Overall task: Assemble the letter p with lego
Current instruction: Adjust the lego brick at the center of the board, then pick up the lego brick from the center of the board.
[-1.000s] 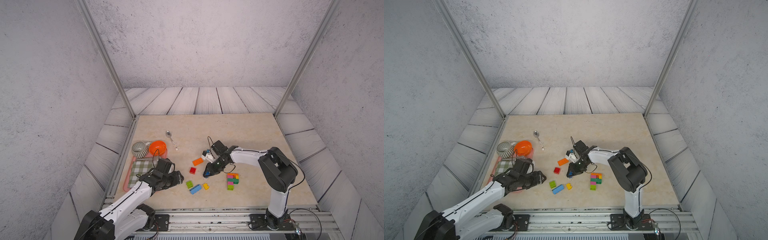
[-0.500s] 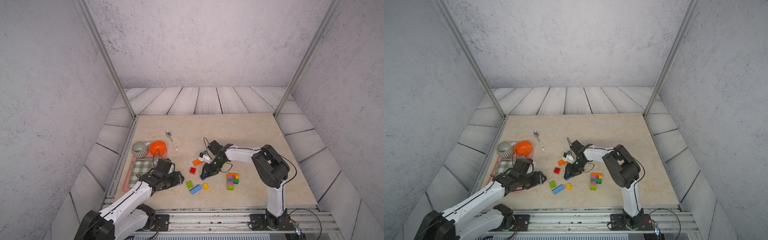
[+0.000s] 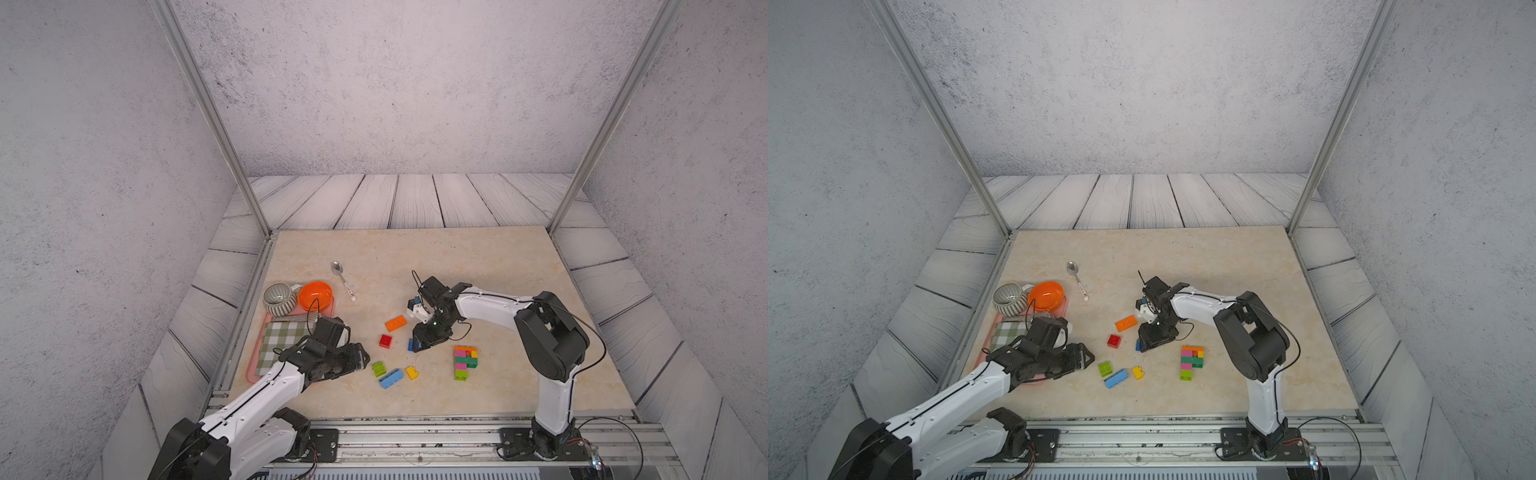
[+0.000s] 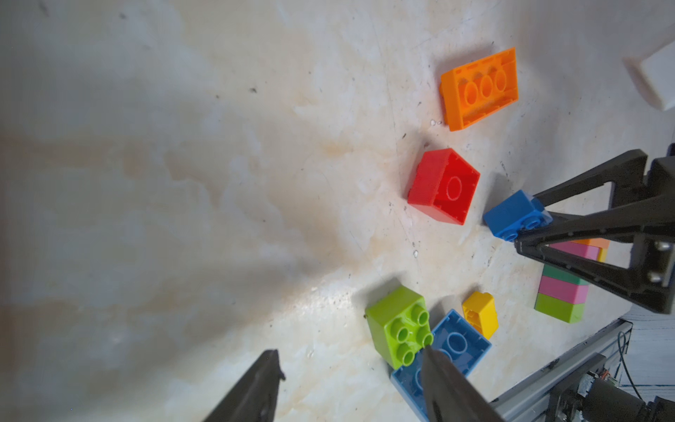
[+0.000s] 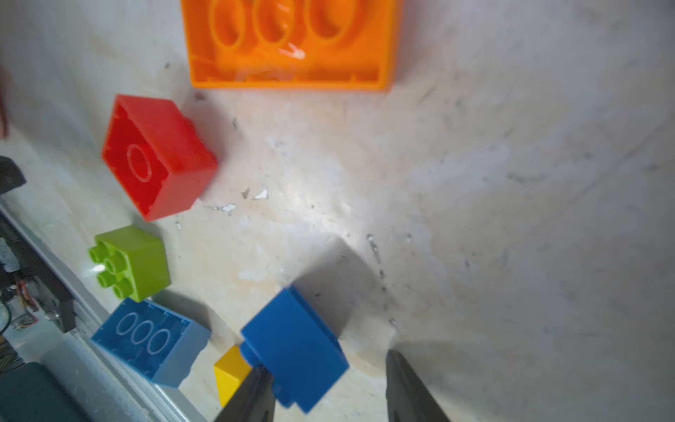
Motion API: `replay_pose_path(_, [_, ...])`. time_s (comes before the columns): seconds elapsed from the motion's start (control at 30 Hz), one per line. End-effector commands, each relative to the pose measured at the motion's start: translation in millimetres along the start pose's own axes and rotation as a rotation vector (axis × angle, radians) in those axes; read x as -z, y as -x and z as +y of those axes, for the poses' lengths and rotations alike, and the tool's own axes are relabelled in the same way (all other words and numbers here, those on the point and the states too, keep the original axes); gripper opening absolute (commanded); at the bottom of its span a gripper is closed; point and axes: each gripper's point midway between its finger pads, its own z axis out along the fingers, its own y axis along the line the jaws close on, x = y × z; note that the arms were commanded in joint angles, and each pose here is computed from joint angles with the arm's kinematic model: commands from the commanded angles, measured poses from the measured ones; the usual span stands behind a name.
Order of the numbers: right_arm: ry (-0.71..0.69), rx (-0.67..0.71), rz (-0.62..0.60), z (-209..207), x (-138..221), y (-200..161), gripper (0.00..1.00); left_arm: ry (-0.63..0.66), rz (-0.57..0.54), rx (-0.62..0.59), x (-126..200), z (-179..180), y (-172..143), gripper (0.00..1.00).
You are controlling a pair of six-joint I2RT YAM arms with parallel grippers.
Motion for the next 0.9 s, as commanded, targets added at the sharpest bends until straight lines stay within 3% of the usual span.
replay_pose_path(0.0, [-0.103, 0.007, 0.001, -16.0, 9.6, -6.7, 0.5, -0.023, 0.012, -0.011, -1.3, -5.5, -5.1, 0.66])
replay_pose_path(0.47, [-0.124, 0.059, -0.067, -12.0, 23.0, 16.6, 0.51, -0.018, 0.02, -0.026, -5.7, -12.1, -5.2, 0.66])
replay_pose_path(0.67, [-0.123, 0.118, -0.224, -0.6, 50.3, 32.4, 0.56, -0.073, 0.035, -0.018, -9.1, -23.6, -10.9, 0.66])
replay_pose_path(0.87, [-0.125, 0.081, -0.231, -1.1, 48.8, 36.0, 0.59, -0.109, 0.054, -0.019, -20.0, -36.4, -17.6, 0.67])
